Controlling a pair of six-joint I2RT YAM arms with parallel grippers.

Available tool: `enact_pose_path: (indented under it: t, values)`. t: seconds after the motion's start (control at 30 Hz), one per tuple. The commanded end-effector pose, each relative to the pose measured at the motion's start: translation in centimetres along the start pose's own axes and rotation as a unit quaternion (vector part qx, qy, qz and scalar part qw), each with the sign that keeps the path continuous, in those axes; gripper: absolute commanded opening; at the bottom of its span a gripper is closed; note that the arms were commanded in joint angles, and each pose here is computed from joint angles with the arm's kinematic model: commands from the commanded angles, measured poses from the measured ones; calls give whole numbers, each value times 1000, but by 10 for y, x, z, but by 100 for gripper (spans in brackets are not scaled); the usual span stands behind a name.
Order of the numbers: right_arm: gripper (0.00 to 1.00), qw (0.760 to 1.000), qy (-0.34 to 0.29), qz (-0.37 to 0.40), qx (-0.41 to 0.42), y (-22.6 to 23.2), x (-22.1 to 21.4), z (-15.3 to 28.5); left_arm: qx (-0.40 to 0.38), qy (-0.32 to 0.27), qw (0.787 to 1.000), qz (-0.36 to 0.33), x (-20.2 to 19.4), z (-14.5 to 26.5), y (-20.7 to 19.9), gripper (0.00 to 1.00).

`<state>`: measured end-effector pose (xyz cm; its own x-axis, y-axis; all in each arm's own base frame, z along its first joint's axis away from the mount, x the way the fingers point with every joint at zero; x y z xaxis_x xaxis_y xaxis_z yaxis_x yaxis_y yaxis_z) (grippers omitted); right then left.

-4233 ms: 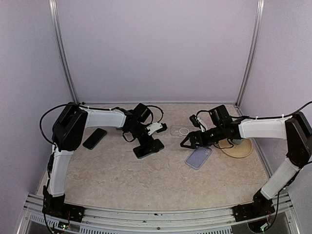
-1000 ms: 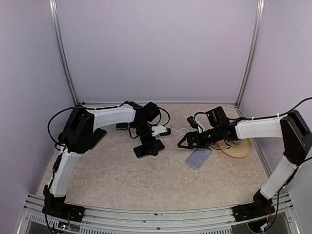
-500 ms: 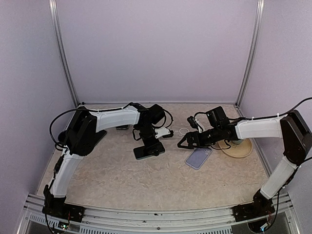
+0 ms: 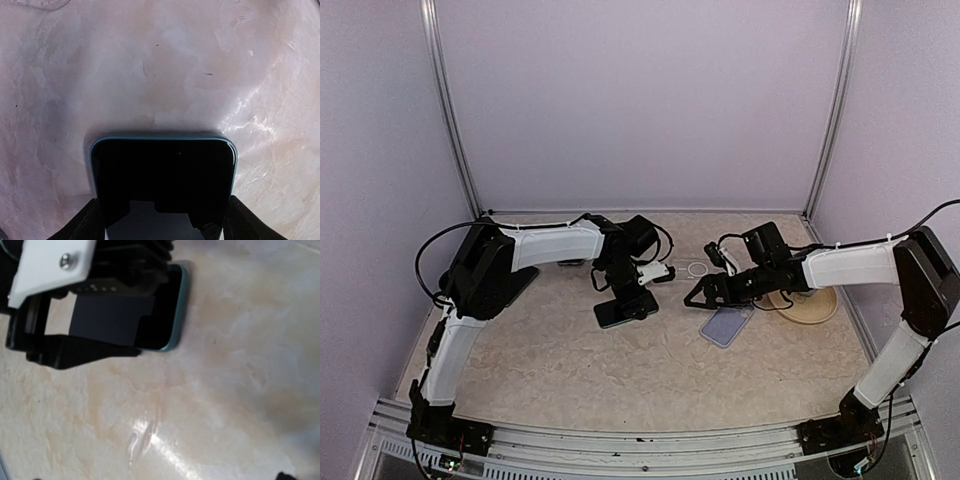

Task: Put the phone into the phone case
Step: Pick up the phone from the center of the board.

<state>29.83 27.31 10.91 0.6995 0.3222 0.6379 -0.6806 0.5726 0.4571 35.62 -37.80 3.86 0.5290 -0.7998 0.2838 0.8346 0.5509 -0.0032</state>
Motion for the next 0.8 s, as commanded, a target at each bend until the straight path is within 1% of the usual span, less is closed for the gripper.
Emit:
enact_pose_path:
  t: [0.0,0.17,0.33,0.5,0.77]
  values:
    - [100,1000,-3,4,8,5,0,-4,23,-45,999,4,16,9,5,37]
    - [100,1000,-5,2,11,5,1,-4,23,-64,998,6,23,16,4,31]
    - [100,1000,-5,-3,19,6,2,-7,19,-100,995,4,31,31,1,30]
    - [100,1000,-5,-7,21,5,3,-9,8,-123,992,-2,38,45,-6,31]
    - [100,1000,-11,-13,24,5,8,-12,5,-127,992,-15,41,55,-17,31]
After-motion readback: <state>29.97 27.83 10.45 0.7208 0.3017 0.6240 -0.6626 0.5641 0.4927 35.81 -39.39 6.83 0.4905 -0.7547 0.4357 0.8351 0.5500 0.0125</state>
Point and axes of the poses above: each gripper's point midway between its finger pads, its own z axis back along the fingers, its own y axis along the line the jaws close on, x = y × z, the point moved 2 cm from there along z, back along the fingers, and after that the axes turned 13 degrees about z, right-handed, at the moved point
